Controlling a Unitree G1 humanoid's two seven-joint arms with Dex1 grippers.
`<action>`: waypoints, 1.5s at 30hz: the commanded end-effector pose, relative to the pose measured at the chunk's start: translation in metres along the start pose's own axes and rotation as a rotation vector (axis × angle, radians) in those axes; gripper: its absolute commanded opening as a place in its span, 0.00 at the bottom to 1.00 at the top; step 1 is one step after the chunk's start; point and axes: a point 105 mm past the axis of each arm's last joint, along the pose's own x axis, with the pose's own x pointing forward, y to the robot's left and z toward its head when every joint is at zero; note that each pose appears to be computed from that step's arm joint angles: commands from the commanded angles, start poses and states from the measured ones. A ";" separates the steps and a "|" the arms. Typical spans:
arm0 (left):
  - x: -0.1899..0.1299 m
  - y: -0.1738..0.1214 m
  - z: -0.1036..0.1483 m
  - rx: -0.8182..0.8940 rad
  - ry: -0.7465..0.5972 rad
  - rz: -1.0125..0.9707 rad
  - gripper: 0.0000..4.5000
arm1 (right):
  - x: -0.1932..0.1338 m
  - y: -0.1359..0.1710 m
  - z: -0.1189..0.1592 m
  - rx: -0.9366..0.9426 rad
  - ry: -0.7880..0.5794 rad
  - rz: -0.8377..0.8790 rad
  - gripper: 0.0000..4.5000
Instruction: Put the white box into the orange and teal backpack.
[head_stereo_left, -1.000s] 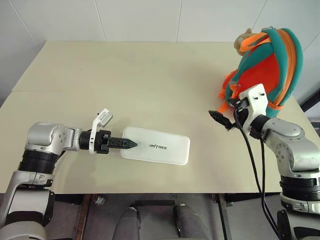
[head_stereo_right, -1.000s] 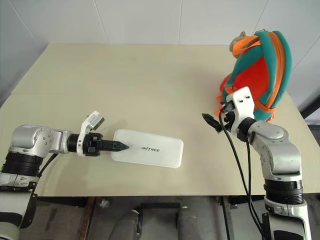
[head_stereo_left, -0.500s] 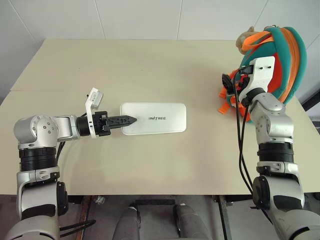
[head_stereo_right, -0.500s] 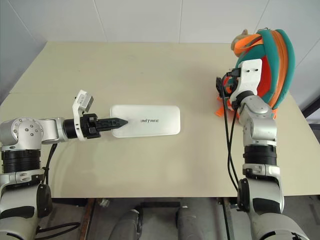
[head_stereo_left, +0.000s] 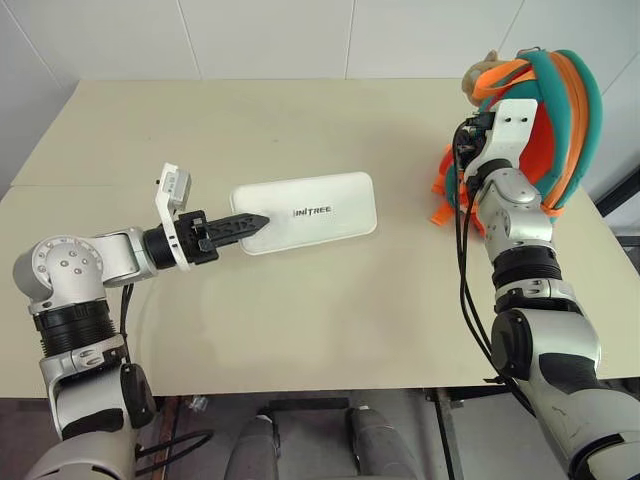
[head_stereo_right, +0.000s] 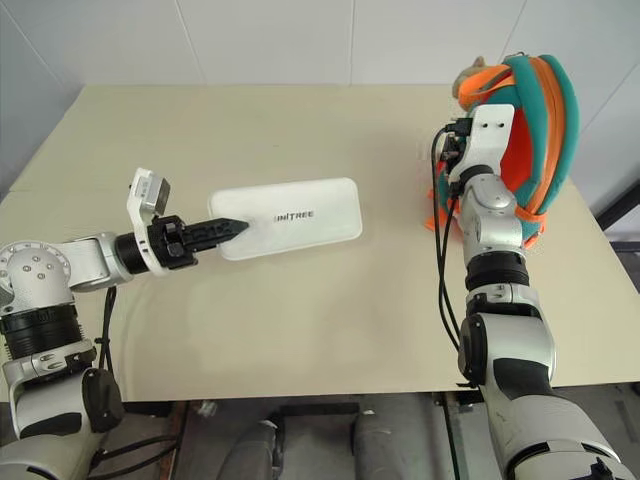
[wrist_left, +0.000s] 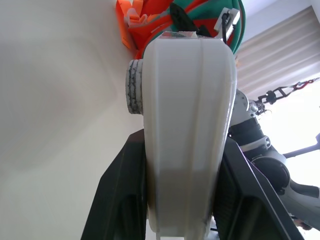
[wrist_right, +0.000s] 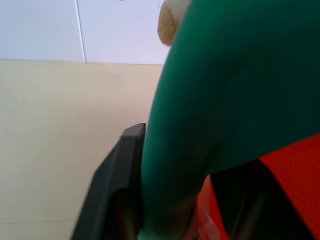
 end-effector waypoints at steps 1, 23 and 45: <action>-0.006 -0.015 0.015 0.068 -0.067 -0.039 0.28 | -0.001 0.013 0.040 0.019 -0.122 0.099 0.08; -0.061 0.006 0.115 0.424 -0.391 0.206 0.28 | -0.154 0.133 0.119 0.012 -0.165 1.151 0.00; -0.066 -0.018 0.120 0.656 -0.242 0.091 0.28 | -0.245 0.129 0.127 -0.032 -0.040 1.624 0.00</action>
